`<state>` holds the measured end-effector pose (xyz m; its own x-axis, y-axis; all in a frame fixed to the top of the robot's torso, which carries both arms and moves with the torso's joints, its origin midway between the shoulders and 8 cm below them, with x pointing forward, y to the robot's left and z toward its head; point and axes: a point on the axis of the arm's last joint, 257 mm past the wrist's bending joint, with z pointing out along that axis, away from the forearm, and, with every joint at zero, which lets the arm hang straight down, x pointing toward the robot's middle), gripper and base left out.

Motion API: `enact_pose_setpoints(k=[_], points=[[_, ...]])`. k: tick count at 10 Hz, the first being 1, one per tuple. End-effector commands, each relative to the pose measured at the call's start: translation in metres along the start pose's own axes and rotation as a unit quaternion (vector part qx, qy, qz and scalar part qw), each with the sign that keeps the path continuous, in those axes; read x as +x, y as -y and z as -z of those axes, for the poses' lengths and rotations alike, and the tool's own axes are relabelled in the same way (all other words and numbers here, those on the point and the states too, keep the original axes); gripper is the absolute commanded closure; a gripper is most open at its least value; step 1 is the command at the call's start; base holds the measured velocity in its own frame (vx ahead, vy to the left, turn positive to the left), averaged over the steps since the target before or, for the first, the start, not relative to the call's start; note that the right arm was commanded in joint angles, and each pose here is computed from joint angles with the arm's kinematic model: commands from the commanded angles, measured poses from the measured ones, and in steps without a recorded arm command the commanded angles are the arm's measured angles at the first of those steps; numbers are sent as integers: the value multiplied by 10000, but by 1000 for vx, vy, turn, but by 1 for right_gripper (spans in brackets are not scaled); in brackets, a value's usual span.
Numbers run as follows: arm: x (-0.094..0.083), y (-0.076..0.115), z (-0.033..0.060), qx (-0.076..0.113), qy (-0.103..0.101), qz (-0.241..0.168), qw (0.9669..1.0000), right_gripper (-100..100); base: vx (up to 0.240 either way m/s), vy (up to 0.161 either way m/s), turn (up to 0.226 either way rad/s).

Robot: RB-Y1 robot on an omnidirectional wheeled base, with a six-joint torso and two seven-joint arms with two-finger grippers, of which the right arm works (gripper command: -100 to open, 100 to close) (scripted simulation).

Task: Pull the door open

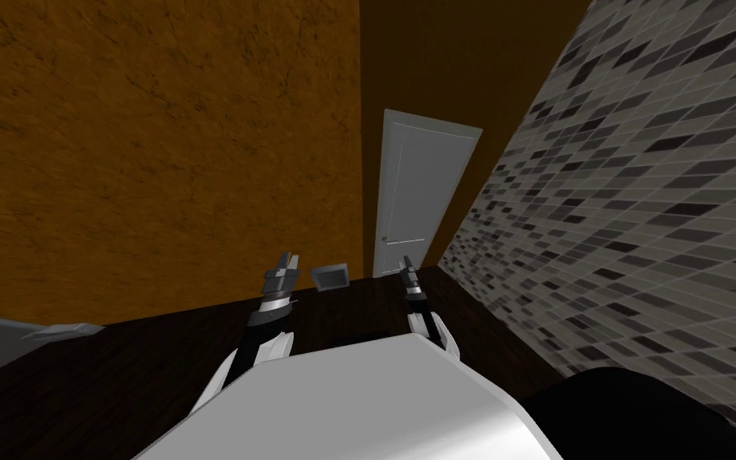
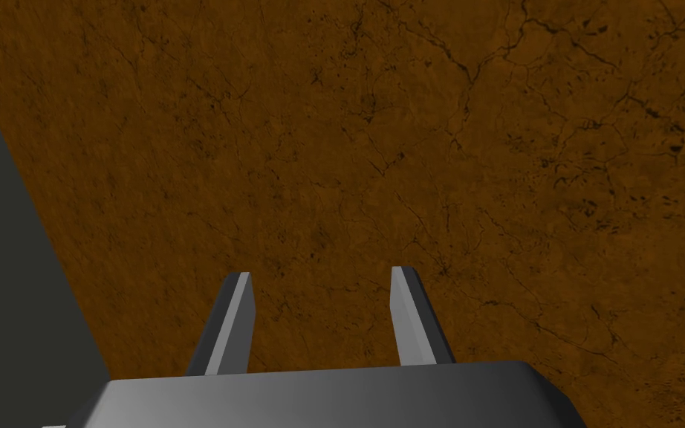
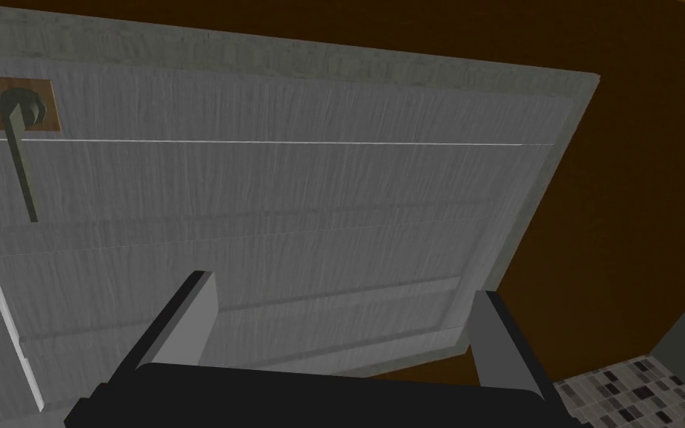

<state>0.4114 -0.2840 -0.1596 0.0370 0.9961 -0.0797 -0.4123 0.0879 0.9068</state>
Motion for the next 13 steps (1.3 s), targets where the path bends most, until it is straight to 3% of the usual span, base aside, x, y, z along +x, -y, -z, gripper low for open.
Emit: enact_pose_setpoints(k=[1, 8, 13], points=[[-9, 83, 13, 58, -1, -13, 10000, -100, 55, -20, 19], [-103, 689, 174, 575, 3, -128, 9983, -100, 90, -41, 55], [-155, 934, 261, 797, 23, -169, 9967, -100, 65, -31, 39]])
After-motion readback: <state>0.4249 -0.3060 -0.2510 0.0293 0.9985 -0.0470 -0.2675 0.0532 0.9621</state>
